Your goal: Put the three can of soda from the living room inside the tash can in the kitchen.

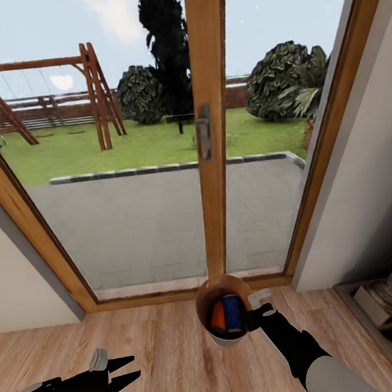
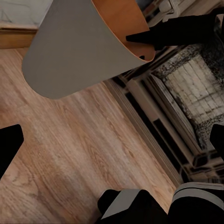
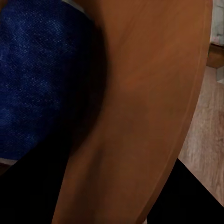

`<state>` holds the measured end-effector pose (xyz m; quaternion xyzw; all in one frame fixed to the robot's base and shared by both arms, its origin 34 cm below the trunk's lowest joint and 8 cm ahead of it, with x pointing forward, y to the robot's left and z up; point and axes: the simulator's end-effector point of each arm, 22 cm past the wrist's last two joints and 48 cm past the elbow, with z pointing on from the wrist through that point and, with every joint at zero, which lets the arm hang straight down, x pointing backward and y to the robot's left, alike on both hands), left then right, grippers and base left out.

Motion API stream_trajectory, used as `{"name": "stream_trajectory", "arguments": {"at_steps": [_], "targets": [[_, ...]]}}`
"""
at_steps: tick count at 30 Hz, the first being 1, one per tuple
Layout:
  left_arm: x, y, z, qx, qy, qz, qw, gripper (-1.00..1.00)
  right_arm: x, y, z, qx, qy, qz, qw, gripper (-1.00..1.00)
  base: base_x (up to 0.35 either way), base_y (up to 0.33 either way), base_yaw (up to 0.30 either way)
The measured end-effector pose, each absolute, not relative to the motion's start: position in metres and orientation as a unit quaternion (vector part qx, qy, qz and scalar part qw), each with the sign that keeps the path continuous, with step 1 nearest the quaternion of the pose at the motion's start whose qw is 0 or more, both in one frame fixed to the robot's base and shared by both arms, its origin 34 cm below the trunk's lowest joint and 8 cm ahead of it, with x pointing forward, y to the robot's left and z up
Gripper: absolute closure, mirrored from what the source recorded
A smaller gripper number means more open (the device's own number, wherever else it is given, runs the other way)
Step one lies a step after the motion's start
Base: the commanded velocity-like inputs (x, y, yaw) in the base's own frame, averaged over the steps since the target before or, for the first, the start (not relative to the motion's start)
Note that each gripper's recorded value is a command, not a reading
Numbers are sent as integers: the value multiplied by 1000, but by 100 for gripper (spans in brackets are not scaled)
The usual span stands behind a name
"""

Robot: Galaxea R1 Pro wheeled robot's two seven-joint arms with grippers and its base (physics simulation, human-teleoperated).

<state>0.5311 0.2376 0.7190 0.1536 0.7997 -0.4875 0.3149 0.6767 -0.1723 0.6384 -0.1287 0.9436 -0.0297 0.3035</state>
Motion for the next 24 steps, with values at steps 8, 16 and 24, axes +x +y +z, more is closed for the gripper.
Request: {"name": "stream_trajectory", "arguments": {"at_steps": [8, 16, 24], "targets": [[529, 238, 701, 151, 802, -488, 310, -100, 674, -172, 619, -129, 945, -29, 298, 100, 0, 0, 0], [527, 238, 683, 148, 803, -489, 305, -100, 671, -172, 599, -130, 947, -28, 292, 100, 0, 0, 0], [525, 238, 664, 145, 805, -490, 300, -100, 677, -168, 585, -127, 941, -21, 314, 100, 0, 0, 0]]}}
